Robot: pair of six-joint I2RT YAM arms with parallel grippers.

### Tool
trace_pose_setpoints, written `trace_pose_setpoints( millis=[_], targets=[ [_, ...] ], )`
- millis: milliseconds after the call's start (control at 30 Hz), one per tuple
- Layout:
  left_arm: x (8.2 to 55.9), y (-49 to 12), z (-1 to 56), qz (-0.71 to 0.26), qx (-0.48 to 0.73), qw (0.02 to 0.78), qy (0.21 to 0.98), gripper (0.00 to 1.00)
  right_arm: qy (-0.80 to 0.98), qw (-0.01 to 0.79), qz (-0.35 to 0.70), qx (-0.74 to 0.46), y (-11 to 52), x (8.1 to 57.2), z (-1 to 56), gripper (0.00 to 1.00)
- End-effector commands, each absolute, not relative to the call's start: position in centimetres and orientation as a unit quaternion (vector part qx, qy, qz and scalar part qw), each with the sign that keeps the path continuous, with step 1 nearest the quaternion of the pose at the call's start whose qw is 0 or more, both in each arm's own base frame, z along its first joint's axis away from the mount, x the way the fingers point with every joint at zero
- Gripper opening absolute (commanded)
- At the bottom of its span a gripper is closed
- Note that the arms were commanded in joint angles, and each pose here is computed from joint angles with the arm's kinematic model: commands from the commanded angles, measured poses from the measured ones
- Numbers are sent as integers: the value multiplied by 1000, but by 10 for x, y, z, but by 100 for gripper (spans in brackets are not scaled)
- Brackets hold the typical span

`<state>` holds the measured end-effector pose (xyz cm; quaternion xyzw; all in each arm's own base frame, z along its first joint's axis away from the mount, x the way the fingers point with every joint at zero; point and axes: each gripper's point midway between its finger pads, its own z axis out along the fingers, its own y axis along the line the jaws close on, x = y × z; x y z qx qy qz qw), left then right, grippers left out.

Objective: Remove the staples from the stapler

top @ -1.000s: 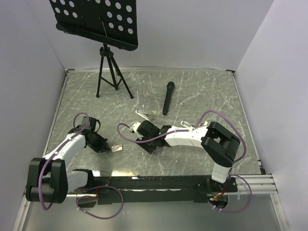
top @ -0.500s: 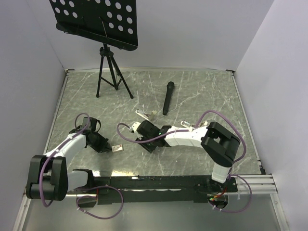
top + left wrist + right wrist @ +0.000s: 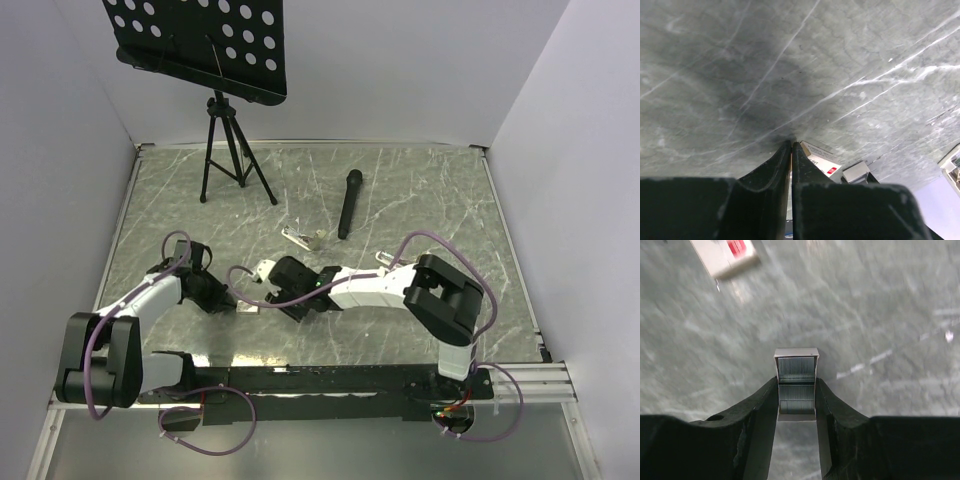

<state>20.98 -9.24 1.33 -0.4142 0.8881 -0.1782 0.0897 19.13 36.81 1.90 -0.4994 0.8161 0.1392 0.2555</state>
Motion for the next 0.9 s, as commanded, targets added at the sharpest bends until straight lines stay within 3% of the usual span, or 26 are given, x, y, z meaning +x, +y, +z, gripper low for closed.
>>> trace_pose_setpoints(
  millis=[0, 867],
  targets=[
    [220, -94, 15, -185, -401, 104, 891, 11, 791, 284, 169, -515, 403, 196, 35, 40],
    [216, -92, 15, -180, -397, 104, 894, 10, 780, 274, 165, -538, 439, 191, 27, 39]
  ],
)
